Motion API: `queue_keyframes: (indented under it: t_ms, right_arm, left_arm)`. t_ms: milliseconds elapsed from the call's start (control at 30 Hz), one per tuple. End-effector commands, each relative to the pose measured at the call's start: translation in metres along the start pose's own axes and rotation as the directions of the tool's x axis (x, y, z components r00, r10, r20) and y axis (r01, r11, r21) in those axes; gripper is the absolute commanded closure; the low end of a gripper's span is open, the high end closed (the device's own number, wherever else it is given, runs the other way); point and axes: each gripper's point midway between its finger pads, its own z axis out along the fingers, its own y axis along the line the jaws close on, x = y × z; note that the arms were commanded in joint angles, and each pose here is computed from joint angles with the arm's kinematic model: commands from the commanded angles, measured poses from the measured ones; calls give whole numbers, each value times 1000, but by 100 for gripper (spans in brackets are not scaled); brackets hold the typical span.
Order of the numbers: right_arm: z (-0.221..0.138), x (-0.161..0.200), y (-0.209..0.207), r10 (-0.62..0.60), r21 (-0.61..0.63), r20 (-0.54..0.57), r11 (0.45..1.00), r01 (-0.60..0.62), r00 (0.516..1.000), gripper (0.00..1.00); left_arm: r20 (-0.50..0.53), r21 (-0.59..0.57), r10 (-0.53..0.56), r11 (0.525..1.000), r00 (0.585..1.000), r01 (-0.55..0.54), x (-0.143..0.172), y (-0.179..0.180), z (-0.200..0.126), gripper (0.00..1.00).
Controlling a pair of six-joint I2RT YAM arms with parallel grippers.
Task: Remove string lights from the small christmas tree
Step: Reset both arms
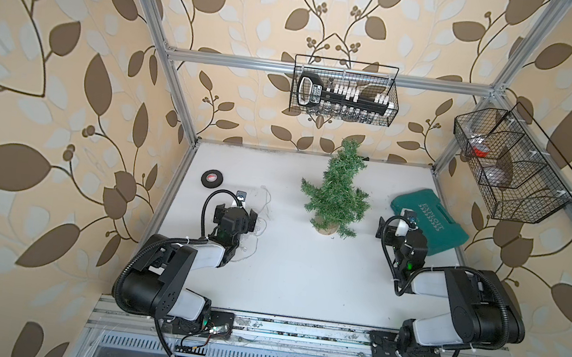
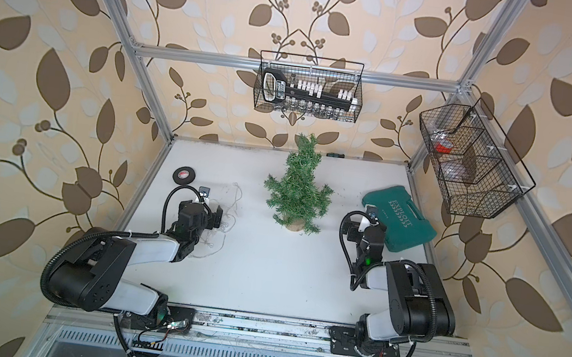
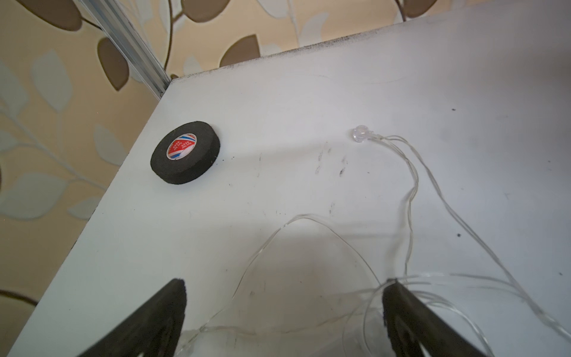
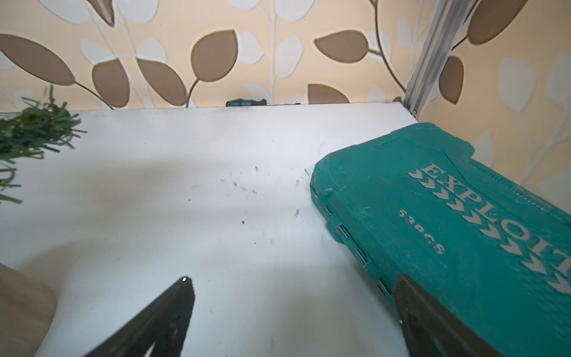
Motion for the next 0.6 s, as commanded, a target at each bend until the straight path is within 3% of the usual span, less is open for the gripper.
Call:
queue_keyframes:
  t_ms: [0, 133, 567]
  right_arm:
    - [1, -5, 2, -6, -12, 18, 1000, 6, 1000, 0]
    - [1, -5, 2, -6, -12, 20, 1000, 6, 1000, 0]
    - [1, -6, 3, -5, -12, 22, 1000, 6, 1000, 0]
  left_arm:
    - [91, 22, -75, 997, 993, 73, -18, 7, 0, 1]
    - [60, 58, -147, 988, 987, 144, -1, 15, 10, 1]
    - [-3, 109, -160, 981, 987, 160, 1, 13, 19, 1]
